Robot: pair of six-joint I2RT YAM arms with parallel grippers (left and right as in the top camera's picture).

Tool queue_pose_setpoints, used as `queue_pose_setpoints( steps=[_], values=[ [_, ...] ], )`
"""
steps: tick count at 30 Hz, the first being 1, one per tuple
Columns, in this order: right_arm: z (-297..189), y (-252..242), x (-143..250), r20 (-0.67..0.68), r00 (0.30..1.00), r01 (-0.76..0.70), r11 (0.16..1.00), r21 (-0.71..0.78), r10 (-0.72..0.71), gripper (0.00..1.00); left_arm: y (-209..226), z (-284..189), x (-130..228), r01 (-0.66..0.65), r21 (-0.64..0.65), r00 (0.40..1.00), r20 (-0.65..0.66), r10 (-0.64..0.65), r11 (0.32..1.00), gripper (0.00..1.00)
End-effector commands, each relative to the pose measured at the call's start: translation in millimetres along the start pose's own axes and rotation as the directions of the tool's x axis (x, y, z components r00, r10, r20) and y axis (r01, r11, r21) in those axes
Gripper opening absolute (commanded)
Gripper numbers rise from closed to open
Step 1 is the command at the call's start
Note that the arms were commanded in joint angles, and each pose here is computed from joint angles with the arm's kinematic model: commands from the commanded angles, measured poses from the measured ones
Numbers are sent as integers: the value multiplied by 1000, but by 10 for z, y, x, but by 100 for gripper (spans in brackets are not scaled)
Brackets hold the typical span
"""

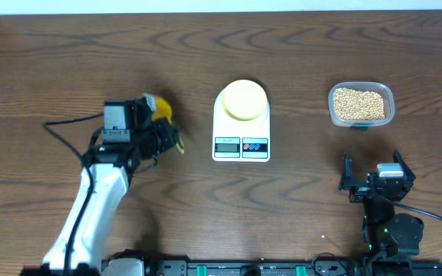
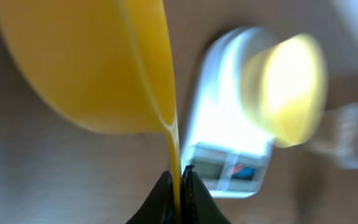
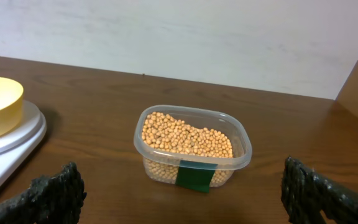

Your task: Scoop item into bowl and weigh 50g on scale

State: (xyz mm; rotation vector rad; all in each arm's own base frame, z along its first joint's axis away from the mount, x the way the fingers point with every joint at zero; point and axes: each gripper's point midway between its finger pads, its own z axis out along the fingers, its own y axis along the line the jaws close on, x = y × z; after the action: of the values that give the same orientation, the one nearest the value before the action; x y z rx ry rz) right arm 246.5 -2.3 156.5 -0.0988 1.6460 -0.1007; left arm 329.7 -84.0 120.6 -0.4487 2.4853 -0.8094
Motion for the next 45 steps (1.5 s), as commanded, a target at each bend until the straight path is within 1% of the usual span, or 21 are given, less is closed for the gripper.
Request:
queue_pose_setpoints(
  steps=[1,4,7,10,14,16,18,20,21,22,24,25,26,27,28,30,32,34,38,43,45],
  values=[
    [1,29,14,-4,1000,3,1000,-11,-3,99,-637,-280,-105,-30,279,999,40,20,960,7],
    [1,29,14,-4,1000,2,1000,-11,-2,99,-990,-444,-137,-12,444,1000,18,4,896,7],
    [1,29,14,-4,1000,2,1000,-11,-2,99,-1256,-584,-134,8,570,1000,-29,10,822,7],
    [1,29,14,-4,1000,3,1000,-11,-3,99,-1417,-704,-209,0,631,1000,-14,11,776,7],
    [1,29,14,-4,1000,2,1000,-11,-2,99,-1558,-826,-326,6,677,1000,12,-18,736,7],
    [0,10,-66,28,1000,11,1000,-2,-11,99,-1623,-889,-373,3,698,999,24,-28,716,7],
    [-8,47,-204,85,996,-12,1000,-28,14,99,-1650,-915,-390,4,707,999,27,-33,708,7],
    [-47,277,-344,127,983,-106,978,-179,129,99,-1649,-914,-390,4,707,999,27,-33,708,7],
    [-88,447,-366,108,974,-159,945,-287,197,99,-1650,-913,-388,3,707,999,27,-31,708,7],
    [-111,503,-402,113,971,-166,932,-324,212,99,-1653,-910,-382,0,707,999,28,-28,707,7],
    [-146,512,-549,168,960,-157,926,-344,226,99,-1675,-905,-359,-23,708,999,39,-6,705,7],
    [-181,477,-708,219,937,-186,918,-350,273,99,-1696,-895,-340,-72,707,997,71,31,704,7],
    [-207,458,-800,254,924,-188,917,-353,287,99,-1710,-886,-331,-95,704,995,87,47,704,7],
    [-282,434,-996,332,896,-167,917,-362,295,99,-1723,-863,-339,-112,696,993,108,50,709,7],
    [-332,414,-1115,373,880,-153,920,-362,293,99,-1732,-845,-356,-112,689,992,120,39,716,7],
    [-365,385,-1216,384,873,-161,920,-357,301,99,-1735,-821,-380,-111,679,990,135,25,726,7],
    [-363,340,-1292,352,877,-203,916,-347,328,99,-1738,-796,-412,-111,667,988,155,8,737,7],
    [-287,330,-1376,240,912,-245,910,-335,334,99,-1751,-757,-450,-112,649,983,185,-14,753,7],
    [-92,362,-1481,74,939,-293,896,-334,335,99,-1763,-713,-495,-109,626,974,222,-42,772,7],
    [231,500,-1603,-119,937,-347,855,-384,327,99,-1797,-667,-511,-110,604,964,257,-62,789,7],
    [362,606,-1680,-175,931,-364,822,-438,319,99,-1821,-662,-498,-130,600,962,270,-47,789,7]
  ],
)
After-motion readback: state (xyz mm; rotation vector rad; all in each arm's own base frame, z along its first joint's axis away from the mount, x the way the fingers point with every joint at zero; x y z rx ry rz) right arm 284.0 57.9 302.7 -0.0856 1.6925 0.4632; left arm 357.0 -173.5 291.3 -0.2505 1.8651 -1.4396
